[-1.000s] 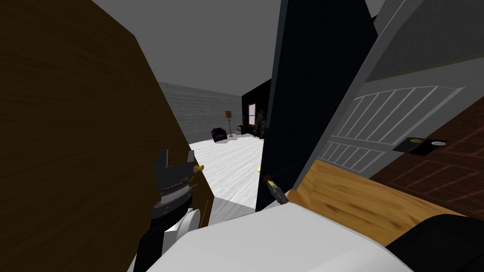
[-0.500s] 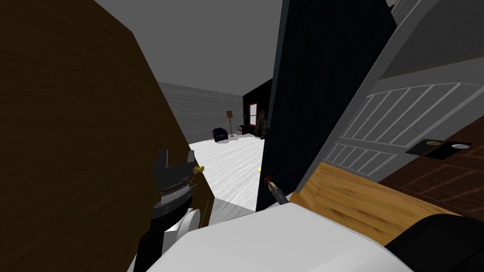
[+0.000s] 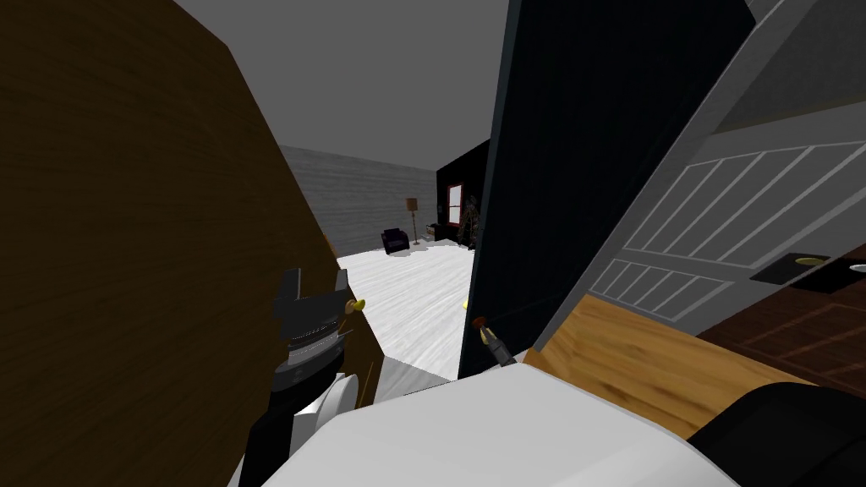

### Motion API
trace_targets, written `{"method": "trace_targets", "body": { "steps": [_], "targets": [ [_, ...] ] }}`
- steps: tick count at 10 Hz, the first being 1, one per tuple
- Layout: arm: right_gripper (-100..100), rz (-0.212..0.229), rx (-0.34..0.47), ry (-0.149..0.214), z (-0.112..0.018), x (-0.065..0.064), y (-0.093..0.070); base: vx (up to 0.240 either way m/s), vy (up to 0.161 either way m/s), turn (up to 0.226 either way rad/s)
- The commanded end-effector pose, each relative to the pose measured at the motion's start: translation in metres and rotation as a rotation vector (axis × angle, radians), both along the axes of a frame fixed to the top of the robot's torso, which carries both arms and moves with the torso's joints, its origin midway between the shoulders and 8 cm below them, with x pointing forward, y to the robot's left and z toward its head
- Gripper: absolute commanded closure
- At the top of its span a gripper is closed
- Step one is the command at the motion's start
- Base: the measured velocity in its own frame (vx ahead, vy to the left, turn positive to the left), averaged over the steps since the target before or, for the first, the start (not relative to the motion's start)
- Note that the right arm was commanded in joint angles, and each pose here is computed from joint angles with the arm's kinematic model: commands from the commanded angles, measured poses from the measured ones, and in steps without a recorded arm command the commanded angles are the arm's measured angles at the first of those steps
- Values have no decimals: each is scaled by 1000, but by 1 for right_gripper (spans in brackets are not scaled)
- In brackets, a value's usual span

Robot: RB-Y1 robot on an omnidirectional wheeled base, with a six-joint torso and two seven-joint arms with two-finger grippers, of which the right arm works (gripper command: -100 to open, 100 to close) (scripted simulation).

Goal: Push the door open

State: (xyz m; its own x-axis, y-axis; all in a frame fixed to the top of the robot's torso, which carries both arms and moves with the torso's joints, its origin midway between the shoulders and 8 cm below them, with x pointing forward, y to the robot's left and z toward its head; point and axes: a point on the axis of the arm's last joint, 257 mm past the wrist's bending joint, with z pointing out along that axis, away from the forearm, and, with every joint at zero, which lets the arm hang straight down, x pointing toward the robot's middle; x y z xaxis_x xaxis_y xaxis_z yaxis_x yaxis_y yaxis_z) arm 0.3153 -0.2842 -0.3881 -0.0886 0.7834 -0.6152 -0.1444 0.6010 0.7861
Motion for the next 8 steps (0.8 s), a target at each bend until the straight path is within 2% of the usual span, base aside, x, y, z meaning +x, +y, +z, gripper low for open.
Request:
{"method": "trace_targets", "body": {
  "steps": [1,3,4,5,6,8],
  "targets": [
    [100,-21,71,3,1,-4,-4,84,-9,62],
    [100,-32,138,9,2,-7,-5,63,-3,45],
    [100,-31,146,11,2,-7,-5,35,-3,20],
    [100,-43,199,14,2,-10,-6,40,-6,27],
    [100,-42,203,14,2,-10,-6,42,-6,26],
    [100,-68,301,18,3,-17,-9,61,-14,52]
  ]
}}
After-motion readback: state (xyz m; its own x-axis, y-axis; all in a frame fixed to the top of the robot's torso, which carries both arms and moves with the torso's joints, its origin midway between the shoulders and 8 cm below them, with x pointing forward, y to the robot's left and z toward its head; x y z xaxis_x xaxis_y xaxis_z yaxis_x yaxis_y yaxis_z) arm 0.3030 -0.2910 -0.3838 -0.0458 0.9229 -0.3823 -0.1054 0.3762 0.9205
